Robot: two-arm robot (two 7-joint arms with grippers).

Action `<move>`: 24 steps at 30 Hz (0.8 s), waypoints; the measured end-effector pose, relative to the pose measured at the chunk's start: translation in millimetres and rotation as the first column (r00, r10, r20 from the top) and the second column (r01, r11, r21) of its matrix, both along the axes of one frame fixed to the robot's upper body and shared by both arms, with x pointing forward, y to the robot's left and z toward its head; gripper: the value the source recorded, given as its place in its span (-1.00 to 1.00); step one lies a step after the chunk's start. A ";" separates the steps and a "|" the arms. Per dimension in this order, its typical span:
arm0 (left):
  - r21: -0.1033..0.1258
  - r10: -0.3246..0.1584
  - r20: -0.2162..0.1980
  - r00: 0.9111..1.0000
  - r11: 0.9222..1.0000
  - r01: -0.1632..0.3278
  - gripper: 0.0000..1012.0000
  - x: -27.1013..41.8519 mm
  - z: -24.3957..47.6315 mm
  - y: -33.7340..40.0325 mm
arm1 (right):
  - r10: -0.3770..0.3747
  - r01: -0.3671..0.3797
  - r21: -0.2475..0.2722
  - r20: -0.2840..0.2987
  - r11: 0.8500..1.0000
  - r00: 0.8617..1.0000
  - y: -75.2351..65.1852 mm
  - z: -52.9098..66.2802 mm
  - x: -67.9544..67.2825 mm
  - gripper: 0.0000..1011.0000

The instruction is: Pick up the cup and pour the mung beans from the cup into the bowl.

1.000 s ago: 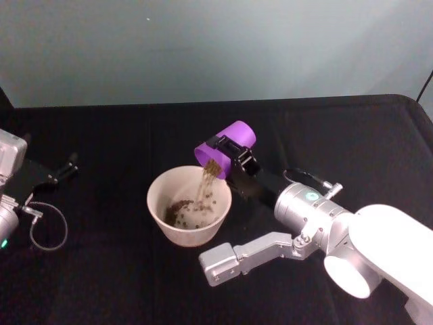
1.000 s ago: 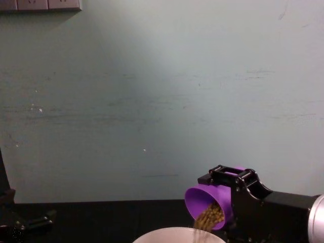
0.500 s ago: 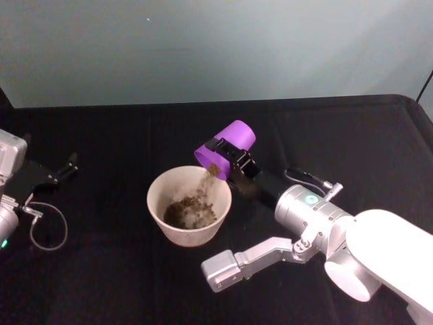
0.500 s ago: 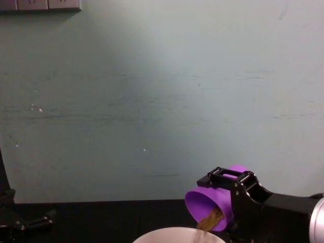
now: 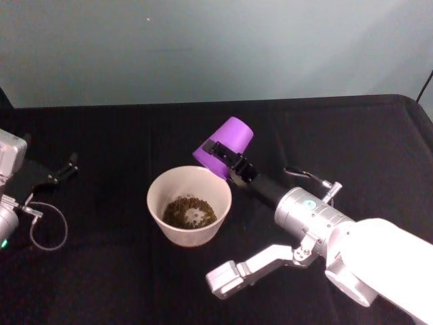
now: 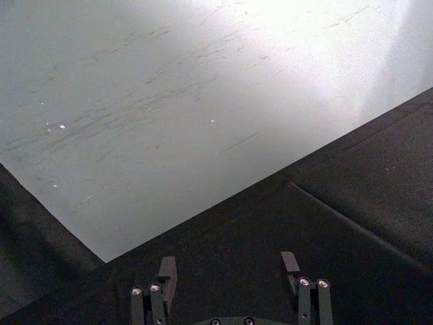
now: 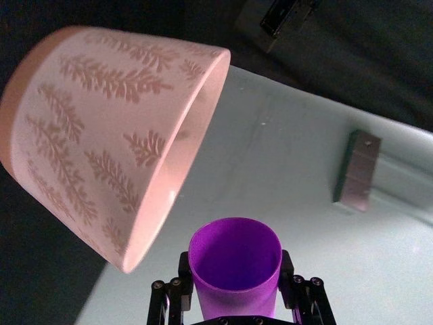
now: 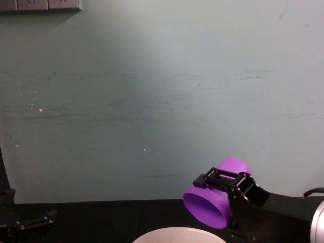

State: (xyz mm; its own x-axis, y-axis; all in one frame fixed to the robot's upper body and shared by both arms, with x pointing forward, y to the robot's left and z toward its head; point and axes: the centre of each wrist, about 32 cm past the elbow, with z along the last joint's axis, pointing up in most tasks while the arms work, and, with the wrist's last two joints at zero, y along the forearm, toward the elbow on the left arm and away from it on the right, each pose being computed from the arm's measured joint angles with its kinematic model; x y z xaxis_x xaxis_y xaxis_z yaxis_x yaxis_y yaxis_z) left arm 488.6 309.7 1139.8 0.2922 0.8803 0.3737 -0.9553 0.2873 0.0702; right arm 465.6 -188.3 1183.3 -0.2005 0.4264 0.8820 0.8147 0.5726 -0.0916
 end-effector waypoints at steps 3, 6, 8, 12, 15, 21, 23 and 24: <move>0.000 0.000 0.000 1.000 1.000 0.000 0.98 0.0 0.0 0.0 | 0.010 -0.009 -0.028 0.040 1.000 0.999 0.4 -1.1 -0.9 0.46; 0.000 0.000 0.000 1.000 1.000 0.000 0.98 0.0 0.0 0.0 | 0.014 -0.012 -0.037 0.055 0.999 0.998 0.4 -1.6 -1.4 0.46; 0.000 0.000 0.000 1.000 1.000 0.000 0.98 0.0 0.0 0.0 | 0.014 -0.012 -0.036 0.060 0.999 0.998 0.2 -1.5 -1.3 0.46; 0.000 0.000 0.000 1.000 1.000 0.000 0.98 0.0 0.0 0.0 | 0.012 -0.010 -0.026 0.064 1.000 0.998 -1.0 -1.0 -0.7 0.46; 0.000 0.000 0.000 1.000 1.000 0.000 0.98 0.0 0.0 0.0 | 0.003 -0.003 -0.005 0.054 1.000 0.999 -3.0 -0.3 0.0 0.46; 0.000 0.000 0.000 1.000 1.000 0.000 0.98 0.0 0.0 0.0 | -0.010 0.009 0.034 0.030 0.999 0.999 -6.7 2.4 1.6 0.46; 0.000 0.000 0.000 1.000 1.000 0.000 0.98 0.0 0.0 0.0 | -0.013 0.012 0.042 0.025 0.999 1.000 -8.1 3.0 2.2 0.46; 0.000 0.000 0.000 1.000 1.000 0.000 0.98 0.0 0.0 0.0 | -0.015 0.014 0.054 0.015 0.998 1.000 -9.1 3.4 2.6 0.46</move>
